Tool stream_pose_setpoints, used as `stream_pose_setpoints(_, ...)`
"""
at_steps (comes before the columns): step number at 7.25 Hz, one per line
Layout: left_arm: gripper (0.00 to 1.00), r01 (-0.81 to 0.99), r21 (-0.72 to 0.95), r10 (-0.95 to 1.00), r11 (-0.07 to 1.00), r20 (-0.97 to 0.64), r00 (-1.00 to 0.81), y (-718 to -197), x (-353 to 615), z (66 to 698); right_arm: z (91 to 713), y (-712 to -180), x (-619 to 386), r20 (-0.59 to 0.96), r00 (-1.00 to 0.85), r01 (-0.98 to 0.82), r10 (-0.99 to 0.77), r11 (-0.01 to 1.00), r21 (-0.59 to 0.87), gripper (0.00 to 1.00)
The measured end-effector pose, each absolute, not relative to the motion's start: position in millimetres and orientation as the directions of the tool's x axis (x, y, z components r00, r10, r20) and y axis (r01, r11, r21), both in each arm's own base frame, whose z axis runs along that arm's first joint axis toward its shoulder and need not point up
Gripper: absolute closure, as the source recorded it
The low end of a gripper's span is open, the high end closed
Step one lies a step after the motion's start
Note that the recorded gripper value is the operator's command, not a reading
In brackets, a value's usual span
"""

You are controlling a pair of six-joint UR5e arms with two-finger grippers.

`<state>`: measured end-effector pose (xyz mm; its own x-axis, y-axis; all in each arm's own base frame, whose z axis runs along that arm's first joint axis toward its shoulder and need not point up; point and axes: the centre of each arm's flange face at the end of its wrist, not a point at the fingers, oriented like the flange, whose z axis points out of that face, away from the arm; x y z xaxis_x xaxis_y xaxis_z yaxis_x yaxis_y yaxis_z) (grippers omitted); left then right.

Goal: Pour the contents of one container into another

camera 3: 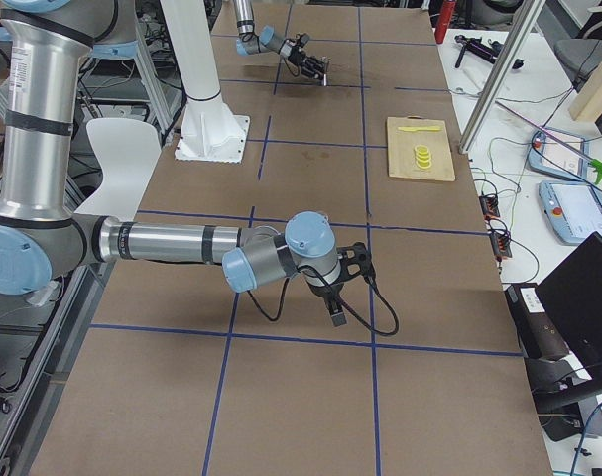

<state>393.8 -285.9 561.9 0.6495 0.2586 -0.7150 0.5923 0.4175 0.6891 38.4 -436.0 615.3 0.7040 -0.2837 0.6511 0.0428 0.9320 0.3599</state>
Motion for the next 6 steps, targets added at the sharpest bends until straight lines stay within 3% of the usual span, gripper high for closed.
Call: stream_pose_setpoints(6, 0.51, 0.618, 0.689, 0.232, 0.380, -0.717, 0.657, -287.5, 388.6, 559.5, 614.6, -436.3, 38.3, 0.651, 0.704, 0.043, -0.285, 0.931, 0.361, 0.00)
